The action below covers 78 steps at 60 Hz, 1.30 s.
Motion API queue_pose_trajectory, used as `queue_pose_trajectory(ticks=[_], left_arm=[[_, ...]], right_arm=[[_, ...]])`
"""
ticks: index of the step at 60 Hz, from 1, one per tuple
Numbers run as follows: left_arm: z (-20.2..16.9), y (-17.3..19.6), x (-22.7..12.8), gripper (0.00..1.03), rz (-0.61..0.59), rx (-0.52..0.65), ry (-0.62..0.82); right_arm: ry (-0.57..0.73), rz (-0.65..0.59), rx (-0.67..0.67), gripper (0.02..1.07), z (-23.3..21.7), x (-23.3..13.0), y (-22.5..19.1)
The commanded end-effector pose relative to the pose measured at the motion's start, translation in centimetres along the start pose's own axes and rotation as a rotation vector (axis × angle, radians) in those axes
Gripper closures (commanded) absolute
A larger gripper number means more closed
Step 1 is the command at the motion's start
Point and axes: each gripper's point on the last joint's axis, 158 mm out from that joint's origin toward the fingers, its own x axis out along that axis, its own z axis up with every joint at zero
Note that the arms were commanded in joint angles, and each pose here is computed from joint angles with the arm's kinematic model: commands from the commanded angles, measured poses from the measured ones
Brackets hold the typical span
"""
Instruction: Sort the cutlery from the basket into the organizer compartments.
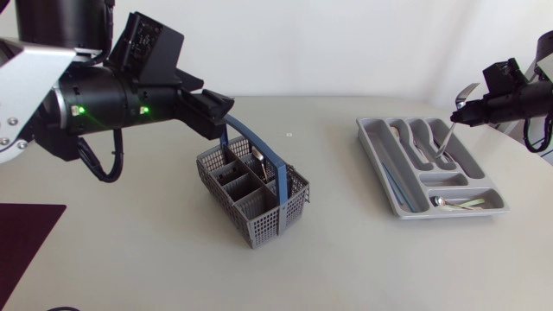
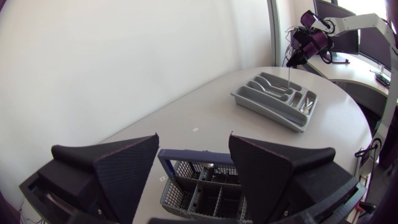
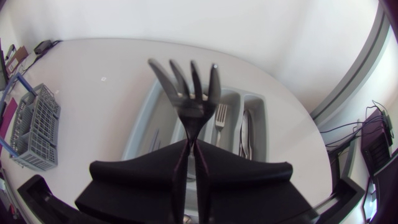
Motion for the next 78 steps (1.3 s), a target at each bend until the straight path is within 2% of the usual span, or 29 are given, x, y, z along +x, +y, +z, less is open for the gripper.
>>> queue_pose_trajectory(ticks=[1,15,40,78], left_arm=[[-0.6,0.2,-0.4,0.26,0.006,0.017,0.0],[-1.7,0.5,-0.5,0.26,0.013,0.018,0.016],[-2.4,0.7,-0.3,0.26,0.014,0.012,0.022],[-2.3,0.6,-0.4,0.26,0.013,0.01,0.021]], right_arm=[[0.018,-0.029,-0.021,1.02,-0.2,1.0,-1.6],[0.094,-0.06,-0.012,1.02,-1.8,3.7,-3.4],[0.19,-0.052,0.021,1.02,-4.8,8.1,-4.2],[0.103,-0.077,0.083,1.02,-3.6,15.2,-6.0]])
